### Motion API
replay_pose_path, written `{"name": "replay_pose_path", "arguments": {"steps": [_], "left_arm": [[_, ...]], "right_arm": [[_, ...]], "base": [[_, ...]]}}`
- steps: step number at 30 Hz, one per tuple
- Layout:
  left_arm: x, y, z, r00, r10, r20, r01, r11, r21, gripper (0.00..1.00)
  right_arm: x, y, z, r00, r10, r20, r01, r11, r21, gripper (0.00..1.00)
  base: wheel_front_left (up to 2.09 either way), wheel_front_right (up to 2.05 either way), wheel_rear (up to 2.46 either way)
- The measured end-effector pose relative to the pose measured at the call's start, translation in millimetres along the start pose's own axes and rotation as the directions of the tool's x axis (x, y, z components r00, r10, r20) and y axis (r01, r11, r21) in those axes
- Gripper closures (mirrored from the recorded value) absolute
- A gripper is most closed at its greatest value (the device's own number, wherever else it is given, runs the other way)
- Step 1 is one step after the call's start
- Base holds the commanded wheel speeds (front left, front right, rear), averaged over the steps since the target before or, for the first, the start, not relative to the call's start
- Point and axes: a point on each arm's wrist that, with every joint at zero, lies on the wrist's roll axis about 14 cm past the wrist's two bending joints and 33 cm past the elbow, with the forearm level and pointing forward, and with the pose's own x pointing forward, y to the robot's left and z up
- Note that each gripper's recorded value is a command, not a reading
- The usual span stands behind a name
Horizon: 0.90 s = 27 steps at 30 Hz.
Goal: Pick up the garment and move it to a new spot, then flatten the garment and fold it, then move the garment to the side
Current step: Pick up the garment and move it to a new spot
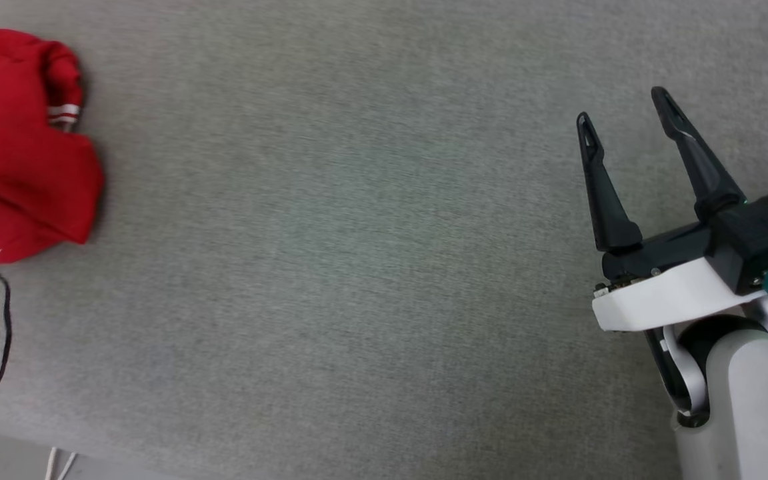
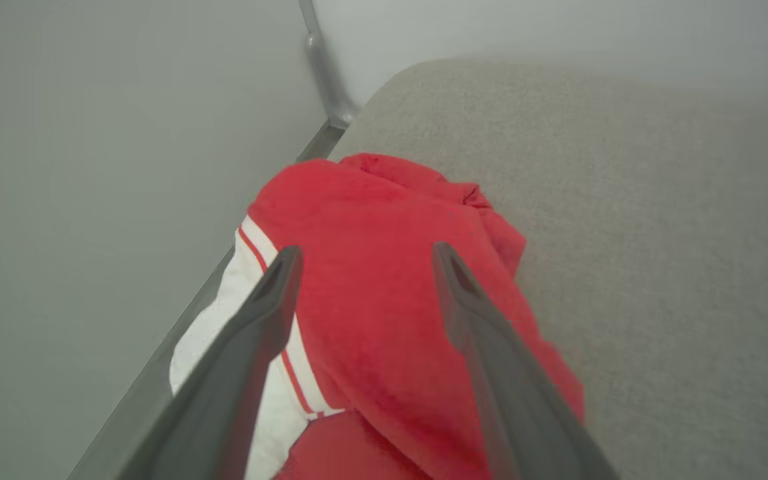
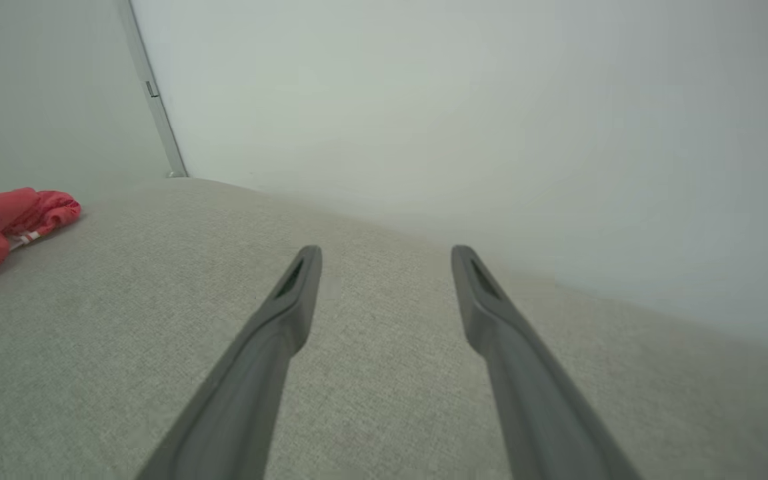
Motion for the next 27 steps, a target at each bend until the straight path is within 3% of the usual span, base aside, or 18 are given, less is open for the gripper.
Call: {"name": "replay_pose_path", "arguments": {"steps": [5,8,13,14,15,21,24,27], "left_arm": [[19,-1,-64,0.952,-0.003,-0.306,-0.010,0.999,-0.040,0.00],[19,-5,-99,0.888,-0.014,-0.459,-0.023,0.997,-0.076,0.00],[9,-4,-120,0.805,-0.040,-0.592,-0.072,0.984,-0.165,0.00],[8,-2,-117,0.813,-0.028,-0.581,-0.078,0.984,-0.157,0.55],[8,-1,-115,0.825,-0.020,-0.564,-0.080,0.985,-0.152,1.00],[7,10,-83,0.922,0.023,-0.386,-0.070,0.992,-0.106,1.00],[5,16,-46,0.975,0.037,-0.220,-0.059,0.994,-0.091,1.00],[-3,20,-12,0.997,0.041,-0.058,-0.047,0.993,-0.105,1.00]], "right_arm": [[-5,-22,-18,0.998,-0.052,-0.030,0.052,0.999,-0.001,0.00],[-10,-33,-25,0.996,-0.080,-0.045,0.080,0.997,-0.005,0.00],[-13,-39,-20,0.994,-0.098,-0.038,0.097,0.995,-0.024,0.00],[-12,-38,-17,0.995,-0.096,-0.031,0.096,0.995,-0.026,0.00],[-12,-37,-15,0.995,-0.094,-0.025,0.094,0.995,-0.027,0.00],[-16,-32,0,0.996,-0.089,-0.005,0.089,0.995,-0.035,0.00],[-22,-30,8,0.996,-0.091,-0.001,0.091,0.995,-0.038,0.00],[-30,-27,19,0.996,-0.093,0.013,0.094,0.995,-0.038,0.00]], "base": [[0.00,0.00,0.00],[0.00,0.00,0.00],[0.00,0.00,0.00],[0.00,0.00,0.00],[0.00,0.00,0.00],[0.00,0.00,0.00],[0.00,0.00,0.00],[0.00,0.00,0.00]]}}
